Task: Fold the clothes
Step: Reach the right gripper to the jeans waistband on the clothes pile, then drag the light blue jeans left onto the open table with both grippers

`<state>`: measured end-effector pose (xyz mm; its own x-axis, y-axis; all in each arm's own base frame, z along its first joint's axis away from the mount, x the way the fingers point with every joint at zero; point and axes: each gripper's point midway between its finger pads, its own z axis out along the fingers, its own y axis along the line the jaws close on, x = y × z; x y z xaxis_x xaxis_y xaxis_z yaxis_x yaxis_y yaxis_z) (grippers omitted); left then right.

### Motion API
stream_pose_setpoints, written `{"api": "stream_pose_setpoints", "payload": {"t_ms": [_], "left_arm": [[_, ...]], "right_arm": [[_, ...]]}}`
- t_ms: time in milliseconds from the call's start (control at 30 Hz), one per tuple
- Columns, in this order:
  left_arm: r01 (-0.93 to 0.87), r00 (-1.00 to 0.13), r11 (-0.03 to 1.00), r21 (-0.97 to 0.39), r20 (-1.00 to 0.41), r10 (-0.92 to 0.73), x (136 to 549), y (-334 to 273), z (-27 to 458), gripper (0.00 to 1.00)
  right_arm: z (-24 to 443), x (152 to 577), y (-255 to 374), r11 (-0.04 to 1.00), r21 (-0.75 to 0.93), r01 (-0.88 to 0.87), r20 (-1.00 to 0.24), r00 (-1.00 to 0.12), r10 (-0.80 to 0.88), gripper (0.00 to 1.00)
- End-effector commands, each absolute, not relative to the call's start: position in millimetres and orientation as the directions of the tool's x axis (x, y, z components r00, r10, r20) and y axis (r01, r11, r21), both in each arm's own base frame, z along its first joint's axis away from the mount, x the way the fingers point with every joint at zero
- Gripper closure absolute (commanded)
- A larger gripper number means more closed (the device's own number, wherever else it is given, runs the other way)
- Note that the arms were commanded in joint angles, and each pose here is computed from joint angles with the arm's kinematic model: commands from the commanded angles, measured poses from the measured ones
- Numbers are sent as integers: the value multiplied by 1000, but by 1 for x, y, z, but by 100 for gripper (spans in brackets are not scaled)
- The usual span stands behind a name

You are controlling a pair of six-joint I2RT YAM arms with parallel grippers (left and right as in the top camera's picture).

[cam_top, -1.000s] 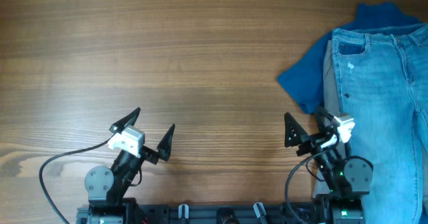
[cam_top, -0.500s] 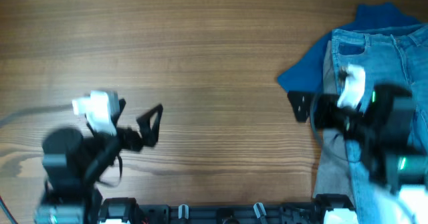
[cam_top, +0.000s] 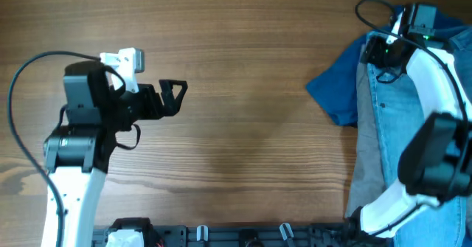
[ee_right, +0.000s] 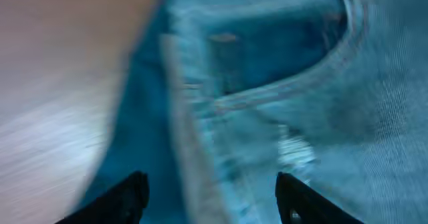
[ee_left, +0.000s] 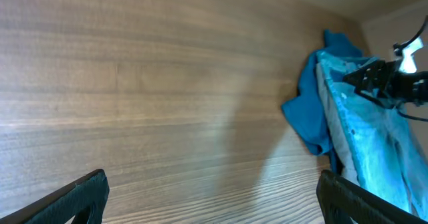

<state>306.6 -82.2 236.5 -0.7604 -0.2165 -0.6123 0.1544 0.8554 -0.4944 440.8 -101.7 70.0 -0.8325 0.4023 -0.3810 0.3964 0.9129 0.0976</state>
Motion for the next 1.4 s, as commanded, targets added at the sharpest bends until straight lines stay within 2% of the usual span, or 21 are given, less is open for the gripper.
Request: {"api": "stream_pose_setpoints", "payload": {"t_ms": [0,133,200,333,367,400,500,533,600,633,700,767,833,900,933,1000,1067,1133,1233,1300,1367], "left_arm": [[160,-783,849,-503,-589,-201,317,-86,228,0],[184,-753,849,-495,-626,-202,336,-86,230,0],[187,-750,849,-494,-630,-202,338,-86,230,0],[187,-750,849,-494,-630,-202,338,-86,230,0],[187,-750,849,-495,-629,-202,338,-86,230,0],[187,-750,849,-495,-630,-202,338,-86,230,0],[192,-743,849,-493,-638,-202,336,-86,234,0],[203,-727,849,-488,-656,-203,334,-85,241,0],[217,-684,855,-471,-699,-211,331,-79,257,0],[217,-649,860,-461,-727,-226,328,-71,269,0],[196,-558,879,-435,-786,-265,319,-48,302,0],[159,-454,901,-405,-840,-297,306,-23,338,0],[103,-332,925,-367,-889,-316,286,2,378,0],[62,-256,938,-341,-914,-316,272,16,399,0],[36,-220,943,-330,-923,-314,266,24,408,0],[11,-201,945,-326,-927,-317,263,31,412,0],[0,-213,943,-333,-921,-325,265,34,408,0],[-3,-231,940,-342,-914,-333,269,35,404,0],[21,-312,928,-372,-884,-347,288,28,385,0],[67,-451,915,-399,-830,-329,308,8,351,0],[146,-634,913,-381,-745,-209,326,-23,298,1]], "right_arm": [[40,445,-118,898,46,438,-359,-831,424,37],[11,447,-118,897,39,439,-323,-844,427,55],[5,444,-117,898,35,439,-308,-850,427,77],[16,446,-118,898,40,438,-328,-843,426,74],[23,447,-117,900,44,434,-338,-841,422,96],[36,448,-117,901,49,432,-359,-834,419,96],[121,460,-110,933,105,344,-523,-779,346,96],[179,465,-94,950,179,256,-620,-720,310,96],[258,464,-55,948,313,58,-736,-616,281,96],[304,458,-20,924,366,-107,-797,-549,253,96],[342,446,47,875,391,-285,-838,-504,210,96],[343,431,136,800,384,-460,-846,-523,105,96],[315,382,285,606,396,-690,-827,-554,-91,96],[268,318,392,433,441,-786,-777,-576,-254,84],[239,280,434,356,455,-816,-748,-568,-345,55],[209,237,464,281,447,-849,-718,-528,-453,43],[202,248,445,391,351,-851,-702,-516,-492,36],[233,277,415,473,329,-818,-730,-537,-422,32],[316,339,324,640,368,-674,-806,-575,-142,32],[357,369,254,725,425,-542,-820,-570,54,35],[373,393,196,784,458,-419,-815,-549,184,36]]}}
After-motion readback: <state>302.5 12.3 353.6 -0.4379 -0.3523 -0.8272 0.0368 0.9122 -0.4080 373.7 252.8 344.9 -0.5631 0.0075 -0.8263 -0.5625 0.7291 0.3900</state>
